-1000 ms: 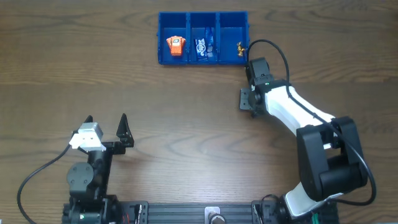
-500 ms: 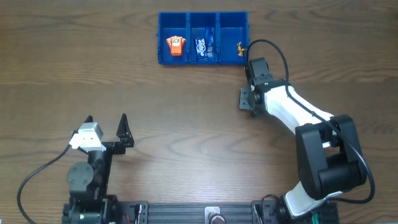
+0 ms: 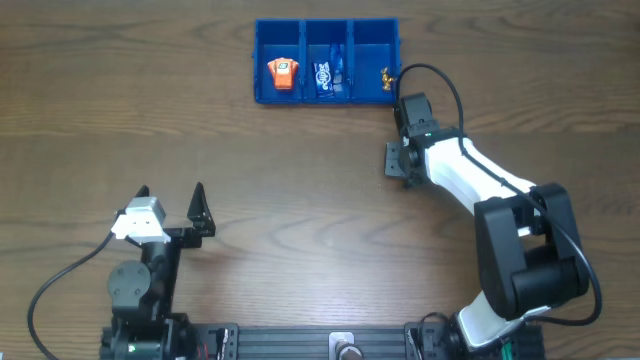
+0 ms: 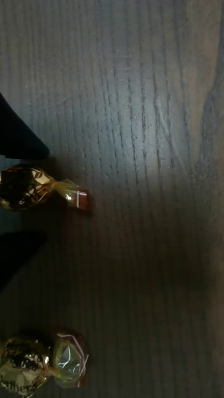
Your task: Sort Candies Into Trays
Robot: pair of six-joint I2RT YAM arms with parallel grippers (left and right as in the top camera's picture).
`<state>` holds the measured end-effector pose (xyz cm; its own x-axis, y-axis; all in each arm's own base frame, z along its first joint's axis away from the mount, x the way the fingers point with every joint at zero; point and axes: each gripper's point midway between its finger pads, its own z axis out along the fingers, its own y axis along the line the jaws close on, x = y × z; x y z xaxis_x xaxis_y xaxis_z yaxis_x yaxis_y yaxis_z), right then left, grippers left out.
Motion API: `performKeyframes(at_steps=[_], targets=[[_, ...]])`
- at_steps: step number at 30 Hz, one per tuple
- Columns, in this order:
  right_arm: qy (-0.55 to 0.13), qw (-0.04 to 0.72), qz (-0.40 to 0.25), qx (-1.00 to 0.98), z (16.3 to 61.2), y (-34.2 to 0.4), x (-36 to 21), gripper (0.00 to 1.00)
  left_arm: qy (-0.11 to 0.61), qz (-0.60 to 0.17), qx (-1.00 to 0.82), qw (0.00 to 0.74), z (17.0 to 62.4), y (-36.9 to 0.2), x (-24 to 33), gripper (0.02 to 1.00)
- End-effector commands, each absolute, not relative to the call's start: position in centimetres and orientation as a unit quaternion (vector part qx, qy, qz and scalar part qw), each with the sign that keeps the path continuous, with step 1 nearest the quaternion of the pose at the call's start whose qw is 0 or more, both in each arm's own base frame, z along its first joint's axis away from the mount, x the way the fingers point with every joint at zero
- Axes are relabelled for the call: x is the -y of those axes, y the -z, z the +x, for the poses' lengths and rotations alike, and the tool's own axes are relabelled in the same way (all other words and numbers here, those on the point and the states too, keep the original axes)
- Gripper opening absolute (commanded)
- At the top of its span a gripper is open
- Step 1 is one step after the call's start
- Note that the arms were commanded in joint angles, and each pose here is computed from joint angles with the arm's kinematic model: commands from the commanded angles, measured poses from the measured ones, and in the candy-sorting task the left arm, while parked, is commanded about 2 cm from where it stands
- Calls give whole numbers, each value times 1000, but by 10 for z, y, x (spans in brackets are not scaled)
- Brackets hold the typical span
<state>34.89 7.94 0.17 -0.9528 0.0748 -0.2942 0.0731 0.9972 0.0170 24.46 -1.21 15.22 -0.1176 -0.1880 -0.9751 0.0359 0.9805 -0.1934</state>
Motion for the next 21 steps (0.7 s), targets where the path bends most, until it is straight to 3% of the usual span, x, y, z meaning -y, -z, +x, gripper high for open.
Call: performKeyframes(at_steps=[1,7,14,18,19,21], targets=[[2,141,42,-989,347,4,-78,329,84,-43,-759,644,243,-137,14,998],[1,141,42,-989,347,4,-78,196,84,-43,-759,644,243,-137,14,998],[-14,148,36,-988,347,-3,-87,126,84,-43,-759,644,243,-137,14,998],[-39,213,15,-976,354,-57,-107,119,84,-43,-759,644,243,-137,14,996],[-44,253,7,-967,361,-94,-113,119,84,-43,-759,644,243,-137,14,998],[-37,281,5,-959,372,-127,-113,119,84,-43,-759,644,243,-137,14,998]])
